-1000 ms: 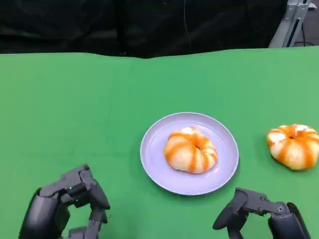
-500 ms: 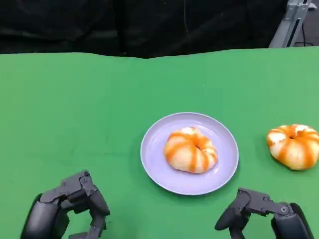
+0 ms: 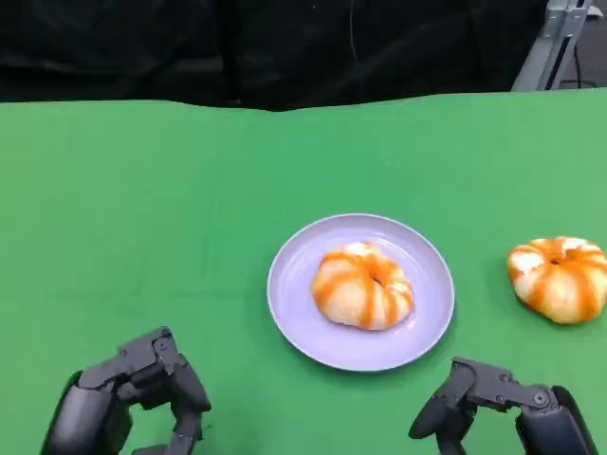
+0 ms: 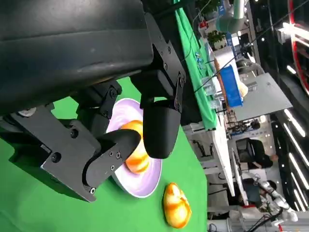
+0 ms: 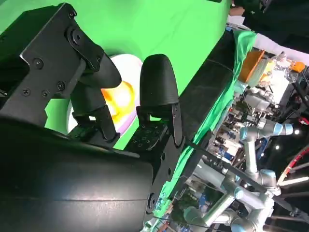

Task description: Grasp the bread from the table and place it into the plate.

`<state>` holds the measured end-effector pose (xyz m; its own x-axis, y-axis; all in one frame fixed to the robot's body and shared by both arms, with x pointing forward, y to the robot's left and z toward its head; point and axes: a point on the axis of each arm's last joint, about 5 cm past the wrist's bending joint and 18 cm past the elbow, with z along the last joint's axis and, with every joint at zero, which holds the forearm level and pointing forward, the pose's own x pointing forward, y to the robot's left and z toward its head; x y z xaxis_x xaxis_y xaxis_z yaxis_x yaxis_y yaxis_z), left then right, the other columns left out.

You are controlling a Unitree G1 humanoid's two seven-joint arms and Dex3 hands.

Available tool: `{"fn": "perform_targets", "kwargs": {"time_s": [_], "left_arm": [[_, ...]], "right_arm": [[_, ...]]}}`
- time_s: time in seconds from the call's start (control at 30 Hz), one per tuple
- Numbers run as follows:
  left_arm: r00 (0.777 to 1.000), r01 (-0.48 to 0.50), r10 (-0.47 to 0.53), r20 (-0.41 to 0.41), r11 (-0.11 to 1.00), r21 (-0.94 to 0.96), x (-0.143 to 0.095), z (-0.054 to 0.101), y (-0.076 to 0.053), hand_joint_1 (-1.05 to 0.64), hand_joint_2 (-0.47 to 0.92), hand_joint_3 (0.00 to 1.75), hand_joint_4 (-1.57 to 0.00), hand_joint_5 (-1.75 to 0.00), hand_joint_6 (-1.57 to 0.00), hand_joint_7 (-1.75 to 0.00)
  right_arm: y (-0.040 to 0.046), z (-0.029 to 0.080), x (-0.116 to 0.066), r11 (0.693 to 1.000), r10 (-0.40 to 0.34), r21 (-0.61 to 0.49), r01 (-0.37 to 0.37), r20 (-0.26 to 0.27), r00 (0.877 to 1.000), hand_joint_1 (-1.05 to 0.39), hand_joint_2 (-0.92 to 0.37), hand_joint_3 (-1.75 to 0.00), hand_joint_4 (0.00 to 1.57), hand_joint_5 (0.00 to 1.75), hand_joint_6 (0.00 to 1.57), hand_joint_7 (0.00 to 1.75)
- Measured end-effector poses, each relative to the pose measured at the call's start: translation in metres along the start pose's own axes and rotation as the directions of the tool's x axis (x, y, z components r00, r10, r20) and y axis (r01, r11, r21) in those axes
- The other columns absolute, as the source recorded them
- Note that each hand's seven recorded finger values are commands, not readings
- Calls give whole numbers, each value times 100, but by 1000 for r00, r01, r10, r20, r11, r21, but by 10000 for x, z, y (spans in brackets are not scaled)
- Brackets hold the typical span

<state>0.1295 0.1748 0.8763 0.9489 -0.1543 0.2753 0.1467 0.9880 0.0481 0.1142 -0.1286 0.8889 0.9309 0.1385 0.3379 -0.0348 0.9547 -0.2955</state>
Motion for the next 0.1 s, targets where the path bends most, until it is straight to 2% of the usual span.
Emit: {"fn": "perform_targets", "kwargs": {"time_s": [0.1], "left_arm": [[1000,3,-3,0,1000,0,0,0,-1,-4,47,126,-80,-175,-75,-158]], "right_arm": [[-1,1,0,1000,0,0,0,0,1000,7,-22,-144,84,154,87,129]]}}
